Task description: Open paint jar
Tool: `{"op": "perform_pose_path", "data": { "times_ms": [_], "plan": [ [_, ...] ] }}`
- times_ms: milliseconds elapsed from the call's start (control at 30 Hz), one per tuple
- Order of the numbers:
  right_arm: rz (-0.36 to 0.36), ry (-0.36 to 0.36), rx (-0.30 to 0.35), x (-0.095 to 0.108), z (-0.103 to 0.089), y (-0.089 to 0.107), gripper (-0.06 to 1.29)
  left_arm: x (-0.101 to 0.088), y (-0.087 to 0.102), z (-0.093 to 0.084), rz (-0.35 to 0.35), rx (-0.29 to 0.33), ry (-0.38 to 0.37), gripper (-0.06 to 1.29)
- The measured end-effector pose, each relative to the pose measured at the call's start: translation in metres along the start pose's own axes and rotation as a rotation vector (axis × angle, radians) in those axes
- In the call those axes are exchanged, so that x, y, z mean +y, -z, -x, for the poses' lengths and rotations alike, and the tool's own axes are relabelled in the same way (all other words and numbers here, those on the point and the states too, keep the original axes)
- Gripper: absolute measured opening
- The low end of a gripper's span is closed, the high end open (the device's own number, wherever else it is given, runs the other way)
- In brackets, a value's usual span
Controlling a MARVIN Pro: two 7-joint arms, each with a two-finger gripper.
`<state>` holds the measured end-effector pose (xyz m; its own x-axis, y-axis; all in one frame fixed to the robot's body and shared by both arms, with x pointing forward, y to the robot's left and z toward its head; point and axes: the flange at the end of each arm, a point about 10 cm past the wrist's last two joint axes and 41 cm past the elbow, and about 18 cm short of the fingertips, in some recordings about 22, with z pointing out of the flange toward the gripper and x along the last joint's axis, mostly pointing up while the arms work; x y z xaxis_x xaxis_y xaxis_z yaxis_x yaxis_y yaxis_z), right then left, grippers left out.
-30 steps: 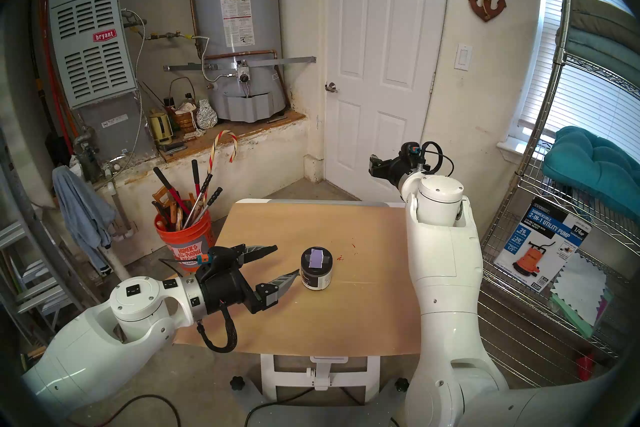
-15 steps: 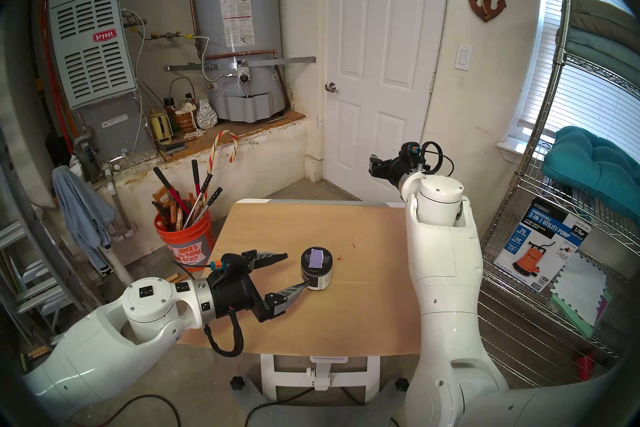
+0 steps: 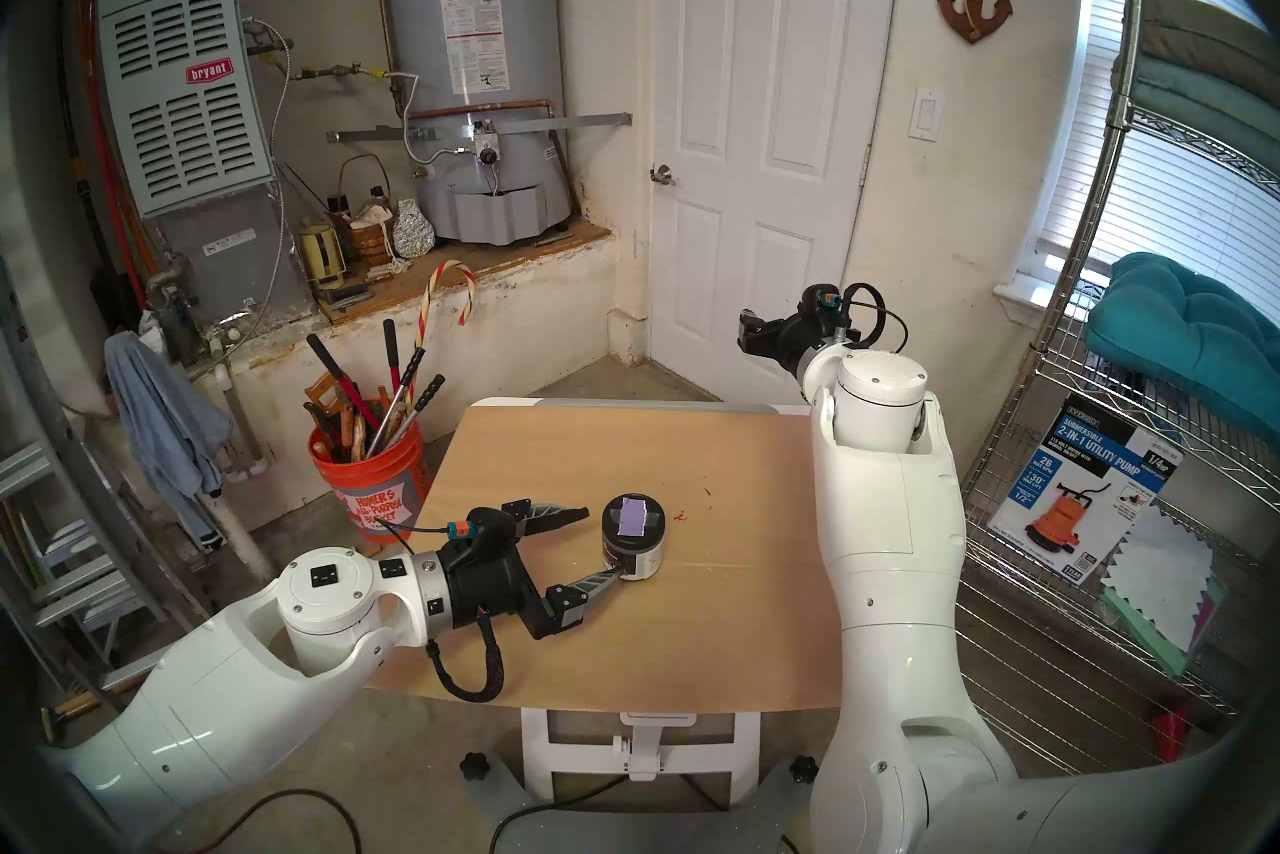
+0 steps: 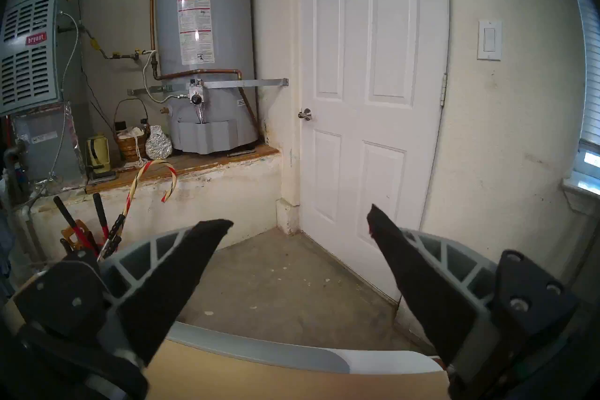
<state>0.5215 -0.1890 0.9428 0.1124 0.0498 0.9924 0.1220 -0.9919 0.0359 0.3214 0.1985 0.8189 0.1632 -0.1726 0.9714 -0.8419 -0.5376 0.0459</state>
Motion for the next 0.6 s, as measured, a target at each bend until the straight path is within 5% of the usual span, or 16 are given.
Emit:
{"op": "perform_pose_path", "data": {
  "times_ms": [600],
  "plan": [
    [0.000, 0.000, 0.000, 0.000, 0.000, 0.000, 1.23, -0.019, -0.023, 0.009, 0.052, 0.009, 0.007, 1.27]
  ]
}}
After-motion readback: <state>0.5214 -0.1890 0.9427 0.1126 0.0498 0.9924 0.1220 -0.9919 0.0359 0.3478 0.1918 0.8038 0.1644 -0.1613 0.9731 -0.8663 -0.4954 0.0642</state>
